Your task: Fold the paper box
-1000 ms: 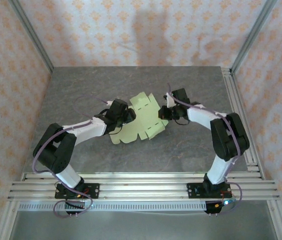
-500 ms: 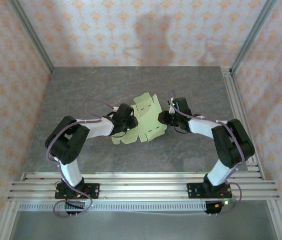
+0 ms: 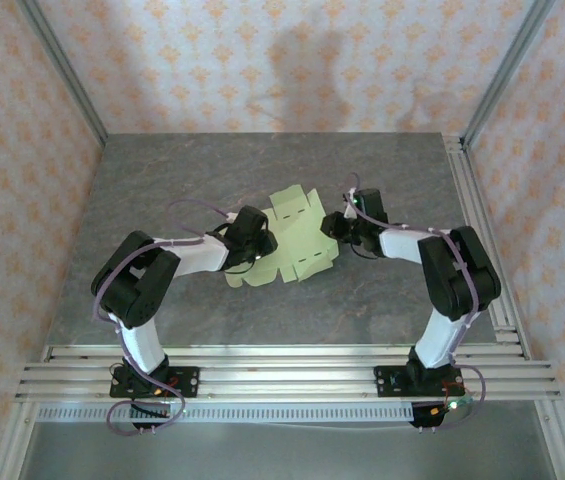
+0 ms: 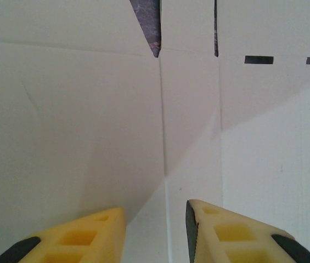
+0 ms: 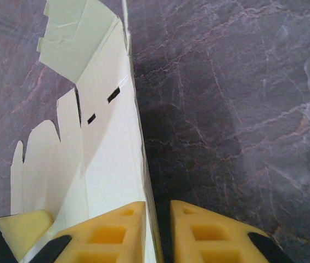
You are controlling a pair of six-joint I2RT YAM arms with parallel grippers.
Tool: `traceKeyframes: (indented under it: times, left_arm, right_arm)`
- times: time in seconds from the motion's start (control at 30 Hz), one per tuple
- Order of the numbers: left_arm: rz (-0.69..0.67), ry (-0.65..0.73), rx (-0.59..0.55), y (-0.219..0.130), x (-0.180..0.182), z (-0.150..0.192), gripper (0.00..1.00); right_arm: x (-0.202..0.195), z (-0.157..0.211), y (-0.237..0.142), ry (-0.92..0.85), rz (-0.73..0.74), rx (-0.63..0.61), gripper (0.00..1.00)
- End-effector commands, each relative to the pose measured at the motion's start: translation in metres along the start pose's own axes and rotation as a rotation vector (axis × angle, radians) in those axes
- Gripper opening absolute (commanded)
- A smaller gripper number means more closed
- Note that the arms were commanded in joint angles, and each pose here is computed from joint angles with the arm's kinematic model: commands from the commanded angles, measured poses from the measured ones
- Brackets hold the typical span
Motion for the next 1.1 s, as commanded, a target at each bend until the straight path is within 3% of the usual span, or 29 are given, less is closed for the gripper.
traceKeyframes:
  times: [0.0, 0.13, 0.27, 0.33, 0.43, 0.57, 0.87, 1.07]
  left_arm:
    - [-0.034, 0.005, 0.019, 0.003, 0.008, 0.007, 0.36]
    - [-0.008, 0.014, 0.014, -0.003, 0.003, 0.004, 0.40]
    - [-0.021, 0.069, -0.019, -0.019, -0.008, -0.004, 0.43]
    - [-0.045, 0.087, -0.021, -0.022, -0.009, -0.007, 0.43]
    - [-0.034, 0.087, -0.028, -0.024, -0.010, -0.009, 0.45]
    - [0.001, 0.065, -0.077, -0.038, -0.014, -0.014, 0.56]
    - [-0.060, 0.017, -0.191, -0.080, 0.010, -0.028, 0.73]
    - [-0.084, 0.005, -0.210, -0.093, 0.023, -0.032, 0.80]
  right_arm:
    - [0.006, -0.010, 0.001, -0.041, -0.014, -0.013, 0.07]
    - [0.005, -0.010, -0.002, -0.073, 0.034, -0.005, 0.00]
    - [0.004, -0.010, -0.009, -0.133, 0.114, 0.005, 0.12]
    - [0.004, -0.011, -0.010, -0.144, 0.127, 0.005, 0.00]
    - [0.006, -0.010, -0.009, -0.153, 0.123, 0.034, 0.00]
    - [0.011, -0.009, -0.012, -0.219, 0.188, 0.030, 0.00]
    - [0.033, 0.005, -0.013, -0.534, 0.516, 0.036, 0.00]
    - [0.048, 0.018, -0.007, -0.706, 0.728, -0.051, 0.00]
Point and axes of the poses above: each hand's point on the last joint's axis, 136 mm out from that joint toward the fingers, its own y axis out along the fingers, its own x axis along the line the jaws close on, z = x × y, the point moved 10 cm from there along -y, back along the fingers, and after that the axes turned 8 degrees about y, right-handed, at the moved point
